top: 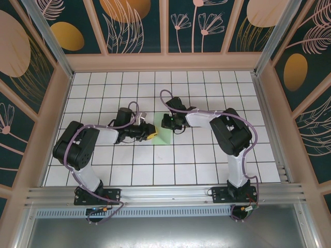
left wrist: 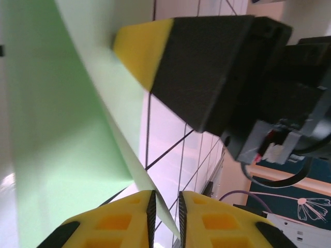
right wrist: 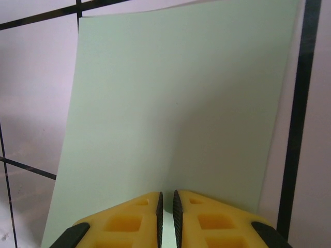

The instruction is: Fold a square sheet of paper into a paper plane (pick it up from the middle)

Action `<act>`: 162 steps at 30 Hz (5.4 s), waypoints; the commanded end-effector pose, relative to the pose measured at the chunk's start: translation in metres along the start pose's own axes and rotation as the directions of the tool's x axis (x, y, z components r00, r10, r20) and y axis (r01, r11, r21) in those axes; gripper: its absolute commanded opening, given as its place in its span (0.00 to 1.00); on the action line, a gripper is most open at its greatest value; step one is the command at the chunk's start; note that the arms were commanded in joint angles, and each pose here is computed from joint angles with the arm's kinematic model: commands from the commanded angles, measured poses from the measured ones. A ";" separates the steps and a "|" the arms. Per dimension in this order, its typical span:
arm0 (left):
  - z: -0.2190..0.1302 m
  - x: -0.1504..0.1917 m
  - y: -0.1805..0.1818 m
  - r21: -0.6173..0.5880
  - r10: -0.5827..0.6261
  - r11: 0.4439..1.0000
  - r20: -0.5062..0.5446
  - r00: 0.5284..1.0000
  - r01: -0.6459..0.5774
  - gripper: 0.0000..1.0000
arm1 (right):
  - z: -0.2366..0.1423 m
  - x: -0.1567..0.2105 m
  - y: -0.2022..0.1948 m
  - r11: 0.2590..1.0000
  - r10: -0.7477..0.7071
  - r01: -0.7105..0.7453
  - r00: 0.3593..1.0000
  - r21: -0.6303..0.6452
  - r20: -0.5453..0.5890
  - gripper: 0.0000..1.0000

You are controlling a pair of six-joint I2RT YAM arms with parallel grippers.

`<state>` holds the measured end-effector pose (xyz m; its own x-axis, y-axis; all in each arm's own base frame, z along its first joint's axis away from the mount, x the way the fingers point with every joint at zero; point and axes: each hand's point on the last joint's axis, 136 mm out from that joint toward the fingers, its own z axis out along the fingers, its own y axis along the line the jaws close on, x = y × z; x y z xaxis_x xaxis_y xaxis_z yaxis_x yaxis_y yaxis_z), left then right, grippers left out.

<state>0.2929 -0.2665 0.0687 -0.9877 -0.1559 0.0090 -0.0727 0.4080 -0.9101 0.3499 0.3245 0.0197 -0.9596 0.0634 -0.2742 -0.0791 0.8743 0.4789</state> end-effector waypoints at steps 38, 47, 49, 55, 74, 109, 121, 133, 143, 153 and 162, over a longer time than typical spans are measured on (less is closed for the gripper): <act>0.024 -0.019 0.013 -0.041 -0.007 0.999 0.025 1.000 0.008 0.18 | -0.067 0.039 0.027 0.929 0.025 -0.056 0.996 -0.365 -0.088 0.39; 0.023 -0.019 0.012 -0.036 -0.006 0.999 0.025 1.000 0.007 0.17 | -0.057 0.039 0.033 0.920 0.013 -0.053 0.994 -0.387 -0.104 0.37; 0.023 -0.020 0.010 -0.034 -0.003 0.999 0.026 1.000 0.004 0.17 | -0.055 0.038 0.033 0.921 0.013 -0.053 0.994 -0.387 -0.107 0.37; 0.023 -0.020 0.010 -0.033 -0.004 0.999 0.026 1.000 0.005 0.16 | -0.051 0.039 0.033 0.918 0.009 -0.054 0.993 -0.393 -0.115 0.33; 0.020 -0.023 -0.009 0.004 0.034 0.999 0.027 0.999 -0.035 0.17 | -0.042 0.027 -0.003 0.947 0.027 -0.051 0.996 -0.318 -0.081 0.03; 0.047 -0.022 0.004 -0.133 0.067 0.989 -0.014 0.998 -0.068 0.14 | -0.028 0.012 -0.018 0.953 -0.046 0.019 0.996 -0.301 -0.081 0.01; 0.048 -0.021 -0.008 -0.106 0.091 0.990 -0.020 0.996 -0.093 0.14 | -0.032 0.017 -0.017 0.953 -0.054 0.021 0.994 -0.304 -0.099 0.01; 0.045 -0.018 -0.010 -0.092 0.095 0.991 -0.015 0.995 -0.096 0.14 | -0.034 0.029 -0.015 0.953 -0.060 0.019 0.990 -0.303 -0.125 0.01; 0.056 -0.016 -0.001 -0.111 0.082 0.990 -0.044 0.996 -0.087 0.13 | -0.030 0.022 -0.014 0.956 -0.069 0.032 0.991 -0.292 -0.117 0.01; 0.058 -0.016 0.008 -0.133 0.068 0.988 -0.044 0.997 -0.074 0.13 | -0.029 0.018 -0.015 0.959 -0.071 0.037 0.991 -0.282 -0.113 0.01; 0.059 -0.016 0.010 -0.134 0.066 0.988 -0.045 0.997 -0.071 0.13 | -0.026 0.017 -0.017 0.963 -0.071 0.038 0.991 -0.268 -0.114 0.01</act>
<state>0.3143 -0.3094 0.0365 -0.9944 -0.1043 -0.0175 -0.0410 0.5329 -0.8452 0.3238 0.2958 0.0293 -0.9791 -0.0378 -0.1996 -0.1677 0.7048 0.6893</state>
